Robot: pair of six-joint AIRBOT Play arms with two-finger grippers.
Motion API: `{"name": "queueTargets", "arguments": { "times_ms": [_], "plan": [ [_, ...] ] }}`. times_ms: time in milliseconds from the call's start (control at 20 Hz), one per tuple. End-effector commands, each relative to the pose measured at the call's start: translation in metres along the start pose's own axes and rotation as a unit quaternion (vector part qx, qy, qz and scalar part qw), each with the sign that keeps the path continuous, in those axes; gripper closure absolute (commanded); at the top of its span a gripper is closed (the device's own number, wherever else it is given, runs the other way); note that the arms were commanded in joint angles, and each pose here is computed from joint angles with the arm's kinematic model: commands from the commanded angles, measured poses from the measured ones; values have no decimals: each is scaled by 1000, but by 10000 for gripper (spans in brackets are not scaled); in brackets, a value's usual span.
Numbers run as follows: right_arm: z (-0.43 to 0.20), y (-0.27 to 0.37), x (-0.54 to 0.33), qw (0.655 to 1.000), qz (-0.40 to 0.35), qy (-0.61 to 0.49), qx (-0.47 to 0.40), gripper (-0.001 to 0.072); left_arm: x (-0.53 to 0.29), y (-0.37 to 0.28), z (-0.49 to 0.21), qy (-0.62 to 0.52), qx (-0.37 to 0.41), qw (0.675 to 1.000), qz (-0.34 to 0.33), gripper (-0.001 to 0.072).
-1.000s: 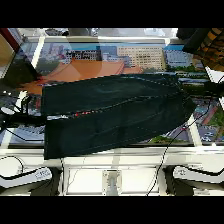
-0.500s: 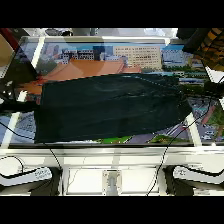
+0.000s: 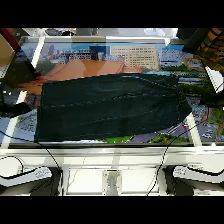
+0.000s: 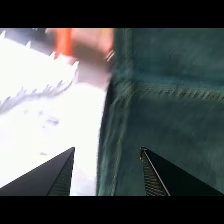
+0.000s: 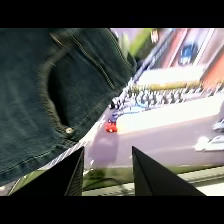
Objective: Fold the clothes and pants, and hang the long-sleeved shirts on hangers.
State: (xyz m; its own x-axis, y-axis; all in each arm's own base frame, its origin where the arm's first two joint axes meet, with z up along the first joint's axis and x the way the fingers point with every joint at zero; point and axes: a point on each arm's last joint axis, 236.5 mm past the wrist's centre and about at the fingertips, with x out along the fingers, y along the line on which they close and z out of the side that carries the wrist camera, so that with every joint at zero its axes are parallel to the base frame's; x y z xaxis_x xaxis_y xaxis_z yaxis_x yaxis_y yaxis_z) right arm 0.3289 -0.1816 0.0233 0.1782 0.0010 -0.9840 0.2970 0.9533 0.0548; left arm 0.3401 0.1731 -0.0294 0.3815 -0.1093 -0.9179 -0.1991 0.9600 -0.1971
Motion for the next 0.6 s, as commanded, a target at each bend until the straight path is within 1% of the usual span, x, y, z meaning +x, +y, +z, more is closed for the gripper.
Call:
{"name": "queueTargets", "arguments": {
  "times_ms": [0, 150, 200, 250, 300, 550],
  "plan": [
    [-24, -8, 46, 999, 26, 10, 37, 370, -19, 14, -47, 57, -68, 996, -31, 230],
    [-39, -10, 78, 999, 26, 8, 33, 368, -28, 28, -75, 62, -120, 990, -29, 230],
    [-39, -11, 85, 999, 24, 3, 35, 356, -29, 30, -83, 63, -136, 988, -28, 229],
    [-39, -12, 90, 999, 22, 2, 37, 262, -29, 29, -90, 67, -145, 987, -29, 227],
    [-36, -14, 93, 999, 20, -4, 39, 235, -29, 28, -98, 75, -148, 986, -32, 206],
    [-17, -3, 113, 995, 54, -31, 73, 240, -28, 14, -117, 108, -154, 981, -54, 205]
  ]
}}
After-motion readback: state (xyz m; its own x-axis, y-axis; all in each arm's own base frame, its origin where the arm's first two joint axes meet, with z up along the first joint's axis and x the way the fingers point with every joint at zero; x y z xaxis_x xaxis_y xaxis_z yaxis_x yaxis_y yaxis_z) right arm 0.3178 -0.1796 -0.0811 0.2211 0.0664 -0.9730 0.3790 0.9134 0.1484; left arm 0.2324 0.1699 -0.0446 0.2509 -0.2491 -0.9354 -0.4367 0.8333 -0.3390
